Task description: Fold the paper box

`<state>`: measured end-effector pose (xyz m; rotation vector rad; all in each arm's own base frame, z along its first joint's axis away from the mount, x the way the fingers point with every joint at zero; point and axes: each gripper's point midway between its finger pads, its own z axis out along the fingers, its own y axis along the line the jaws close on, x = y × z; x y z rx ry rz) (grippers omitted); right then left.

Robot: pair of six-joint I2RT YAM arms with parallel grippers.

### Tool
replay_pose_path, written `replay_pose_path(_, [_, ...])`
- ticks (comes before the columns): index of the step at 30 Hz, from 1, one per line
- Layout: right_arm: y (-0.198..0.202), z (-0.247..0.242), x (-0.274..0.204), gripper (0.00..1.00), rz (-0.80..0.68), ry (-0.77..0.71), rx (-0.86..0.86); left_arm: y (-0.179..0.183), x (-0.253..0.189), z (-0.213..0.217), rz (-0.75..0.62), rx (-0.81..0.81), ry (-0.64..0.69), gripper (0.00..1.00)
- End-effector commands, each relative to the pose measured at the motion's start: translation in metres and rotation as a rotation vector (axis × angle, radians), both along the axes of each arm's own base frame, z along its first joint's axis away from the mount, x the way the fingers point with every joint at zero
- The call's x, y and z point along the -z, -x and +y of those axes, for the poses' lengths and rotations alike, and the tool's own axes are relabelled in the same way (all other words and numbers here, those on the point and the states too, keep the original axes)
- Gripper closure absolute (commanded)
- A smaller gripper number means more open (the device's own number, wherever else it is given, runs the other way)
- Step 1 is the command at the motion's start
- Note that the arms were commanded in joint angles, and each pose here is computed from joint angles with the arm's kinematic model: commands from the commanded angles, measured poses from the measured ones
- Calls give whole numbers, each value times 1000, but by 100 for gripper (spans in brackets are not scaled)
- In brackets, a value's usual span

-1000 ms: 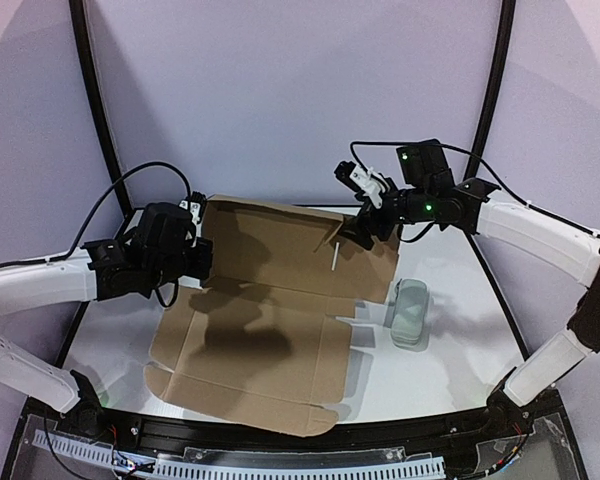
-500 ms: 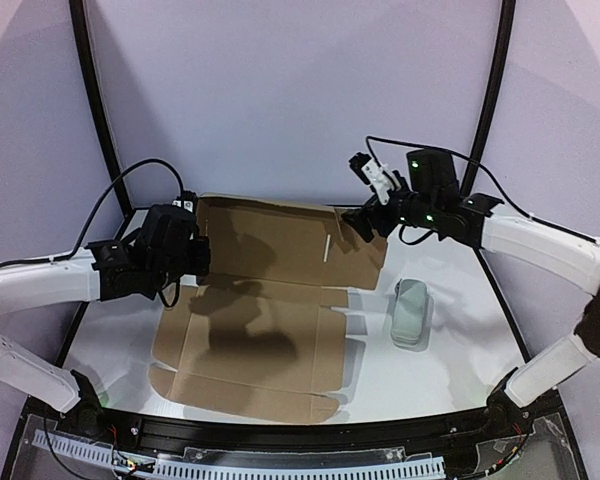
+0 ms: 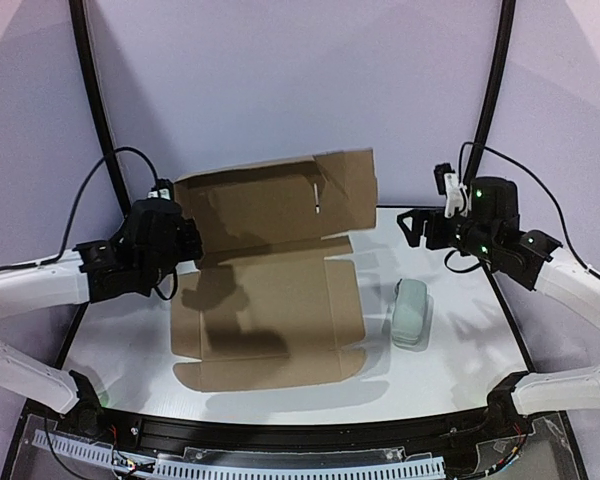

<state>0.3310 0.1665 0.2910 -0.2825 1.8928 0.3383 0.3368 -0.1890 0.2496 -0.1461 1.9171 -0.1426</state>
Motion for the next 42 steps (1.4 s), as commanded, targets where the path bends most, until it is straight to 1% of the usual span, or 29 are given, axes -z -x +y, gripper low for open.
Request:
replay_pose_path(1, [15, 13, 50, 2, 260, -221, -59, 9, -47, 8, -137, -12, 281, 99])
replay_pose_path(2, [16, 16, 55, 2, 283, -243, -73, 11, -50, 5, -146, 10, 310, 99])
replay_pose_path(3, [15, 22, 56, 2, 289, -287, -116, 16, -62, 4, -183, 42, 368, 99])
replay_pose_path(5, [20, 39, 47, 2, 286, -353, -227, 22, -72, -1, -218, 97, 408, 99])
replay_pose_path(7, [21, 51, 34, 2, 268, -405, -293, 25, -75, -1, -227, 116, 411, 99])
replay_pose_path(8, [28, 64, 16, 2, 246, -467, -394, 28, -79, 0, -235, 129, 413, 99])
replay_pose_path(11, [36, 75, -8, 2, 195, -543, -493, 31, -78, 2, -244, 141, 426, 99])
replay_pose_path(12, [39, 76, -18, 2, 167, -572, -522, 33, -74, 2, -248, 145, 450, 99])
replay_pose_path(15, [49, 83, -31, 2, 156, -609, -603, 36, -74, 3, -254, 154, 476, 99])
replay_pose_path(16, [56, 89, -37, 2, 170, -630, -674, 36, -72, 4, -252, 146, 486, 99])
replay_pose_path(18, [63, 96, -39, 2, 188, -639, -743, 35, -70, 9, -258, 117, 488, 99])
replay_pose_path(23, [57, 105, -27, 2, 254, -643, -773, 33, -69, 6, -261, 123, 494, 99])
replay_pose_path(30, [39, 118, -47, 2, 241, -748, -832, 30, -68, 0, -261, 134, 476, 99])
replay_pose_path(33, [39, 121, -55, 2, 238, -794, -865, 29, -67, -2, -259, 140, 474, 99])
replay_pose_path(37, [44, 127, -60, 2, 237, -804, -912, 28, -66, -1, -258, 136, 470, 99])
replay_pose_path(42, [41, 142, -49, 2, 285, -789, -919, 25, -62, -5, -248, 137, 455, 99])
